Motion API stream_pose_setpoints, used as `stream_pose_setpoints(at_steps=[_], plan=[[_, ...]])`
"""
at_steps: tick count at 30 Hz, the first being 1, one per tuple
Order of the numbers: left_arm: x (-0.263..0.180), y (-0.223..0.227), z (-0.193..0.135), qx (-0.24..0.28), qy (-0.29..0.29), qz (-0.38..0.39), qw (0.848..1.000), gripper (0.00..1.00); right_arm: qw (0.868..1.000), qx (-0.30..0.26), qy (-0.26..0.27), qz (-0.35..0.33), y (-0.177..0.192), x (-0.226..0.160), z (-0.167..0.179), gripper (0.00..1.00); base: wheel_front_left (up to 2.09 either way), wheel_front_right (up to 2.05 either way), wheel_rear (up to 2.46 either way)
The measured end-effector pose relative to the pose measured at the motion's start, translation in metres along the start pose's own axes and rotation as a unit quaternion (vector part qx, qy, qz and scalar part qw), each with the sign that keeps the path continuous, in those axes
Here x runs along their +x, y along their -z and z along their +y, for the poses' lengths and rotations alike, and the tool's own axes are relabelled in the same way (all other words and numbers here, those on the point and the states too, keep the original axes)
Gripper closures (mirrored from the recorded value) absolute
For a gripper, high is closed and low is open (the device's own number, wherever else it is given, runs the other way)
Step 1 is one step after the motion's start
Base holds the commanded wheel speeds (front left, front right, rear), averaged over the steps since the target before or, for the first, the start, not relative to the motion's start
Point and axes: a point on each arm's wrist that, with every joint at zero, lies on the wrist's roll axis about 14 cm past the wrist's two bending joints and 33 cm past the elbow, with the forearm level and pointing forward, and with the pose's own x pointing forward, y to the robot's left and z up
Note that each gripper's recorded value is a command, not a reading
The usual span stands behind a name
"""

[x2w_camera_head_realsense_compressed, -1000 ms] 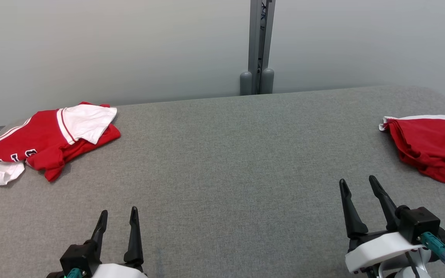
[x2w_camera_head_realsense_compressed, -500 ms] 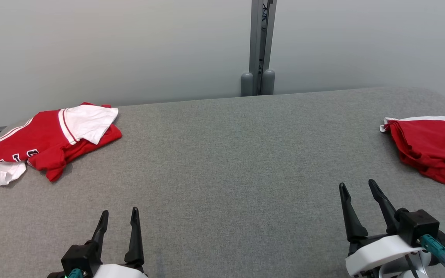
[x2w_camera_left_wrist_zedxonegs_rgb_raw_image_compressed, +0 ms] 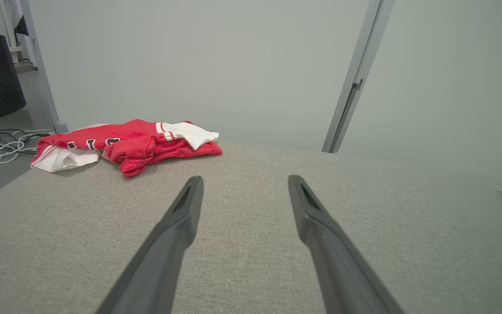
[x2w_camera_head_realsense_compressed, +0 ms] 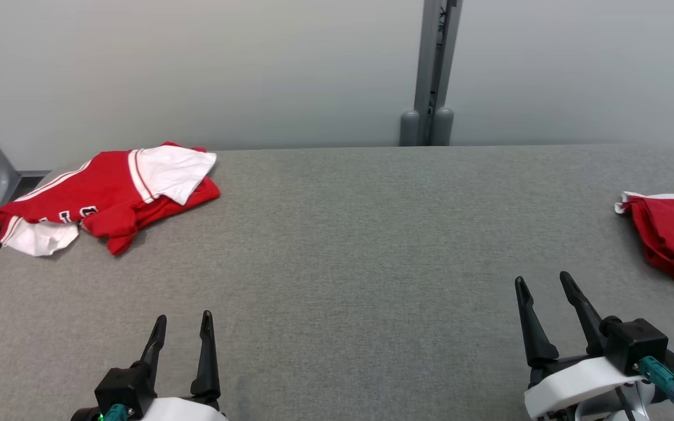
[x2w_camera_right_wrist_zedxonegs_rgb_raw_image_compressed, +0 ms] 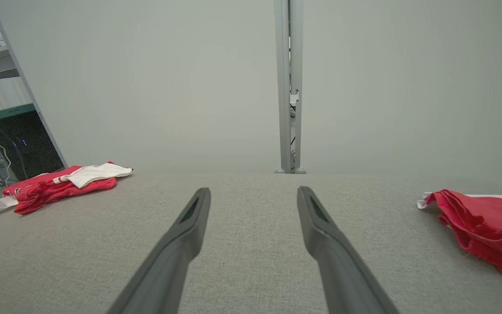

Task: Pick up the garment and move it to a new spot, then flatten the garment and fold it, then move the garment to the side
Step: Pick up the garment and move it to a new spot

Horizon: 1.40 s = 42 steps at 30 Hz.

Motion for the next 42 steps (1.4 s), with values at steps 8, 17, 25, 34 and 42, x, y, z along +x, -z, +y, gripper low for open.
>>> stream_pose_setpoints(at_steps=[8,17,25,34,42], plan=[[-0.018,-0.013,0.042,0.001,-0.065,-0.021,0.998,0.0,0.998,0.009,-0.068,0.012,0.009,0.022,0.044,0.0,0.0,0.0,0.0],[-0.058,-0.022,0.098,0.001,-0.162,-0.039,0.986,0.0,0.986,0.025,-0.164,0.026,0.02,0.045,0.111,0.0,0.0,0.0,0.0],[-0.085,-0.023,0.124,0.001,-0.212,-0.042,0.976,0.0,0.976,0.033,-0.214,0.037,0.029,0.052,0.146,0.0,0.0,0.0,0.0],[-0.073,-0.014,0.119,0.007,-0.201,-0.022,0.979,0.0,0.977,0.035,-0.206,0.043,0.038,0.06,0.139,0.0,0.0,0.0,0.0],[-0.017,-0.047,0.116,0.053,-0.152,-0.047,0.986,0.0,0.982,0.029,-0.184,0.037,0.038,0.077,0.121,0.0,0.0,0.0,0.0]])
